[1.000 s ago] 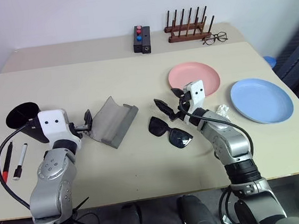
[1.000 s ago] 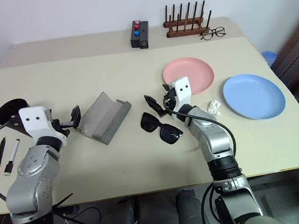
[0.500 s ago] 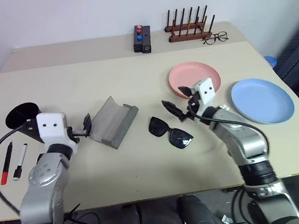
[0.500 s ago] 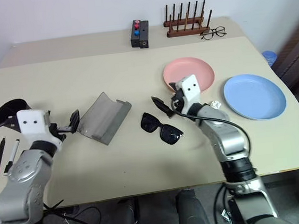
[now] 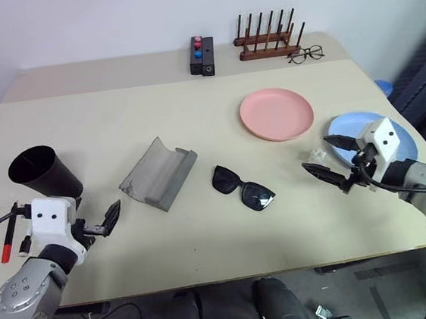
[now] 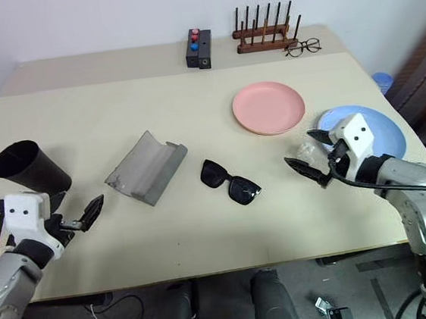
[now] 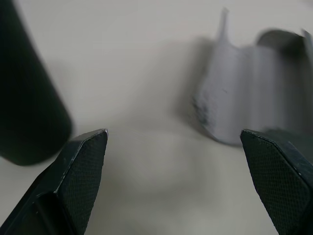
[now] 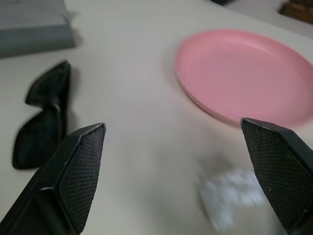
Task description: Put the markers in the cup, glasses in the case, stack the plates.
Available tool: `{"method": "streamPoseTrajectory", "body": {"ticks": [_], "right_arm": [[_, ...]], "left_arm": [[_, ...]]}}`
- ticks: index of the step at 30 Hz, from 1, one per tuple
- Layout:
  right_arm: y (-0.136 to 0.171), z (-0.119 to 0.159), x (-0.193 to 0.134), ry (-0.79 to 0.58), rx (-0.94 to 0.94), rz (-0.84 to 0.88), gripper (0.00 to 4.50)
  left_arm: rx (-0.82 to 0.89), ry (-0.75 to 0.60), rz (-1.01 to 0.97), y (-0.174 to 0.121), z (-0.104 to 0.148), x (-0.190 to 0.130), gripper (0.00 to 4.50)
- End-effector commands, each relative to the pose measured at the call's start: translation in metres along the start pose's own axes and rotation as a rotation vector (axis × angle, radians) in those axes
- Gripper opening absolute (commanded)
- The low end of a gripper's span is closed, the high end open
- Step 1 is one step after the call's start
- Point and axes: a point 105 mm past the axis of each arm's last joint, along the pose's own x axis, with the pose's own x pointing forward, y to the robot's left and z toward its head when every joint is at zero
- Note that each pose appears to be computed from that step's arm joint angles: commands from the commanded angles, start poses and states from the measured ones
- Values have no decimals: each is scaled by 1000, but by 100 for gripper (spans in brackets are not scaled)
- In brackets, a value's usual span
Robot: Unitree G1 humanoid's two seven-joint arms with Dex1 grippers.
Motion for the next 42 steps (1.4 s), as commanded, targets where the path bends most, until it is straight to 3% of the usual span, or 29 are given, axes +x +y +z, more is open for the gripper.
{"method": "streamPoseTrajectory", "body": {"ticks": [1, 11, 28, 34, 42], "right_arm": [[-4, 15, -12, -21, -37, -11, 450], [-20, 3, -28, 55, -23, -38, 450], [-29, 3, -40, 109, -73, -39, 450], [-5, 6, -16, 65, -124, 54, 450], [72, 28, 37, -87, -90, 302, 450]], "left_arm": [[24, -25, -41, -4, 6, -6, 444], [85, 18, -52, 19, 2, -16, 444], [93, 2, -123, 7, -3, -3, 444], [55, -24, -14, 24, -8, -1, 444], [8, -57, 229, 66, -9, -17, 444]]}}
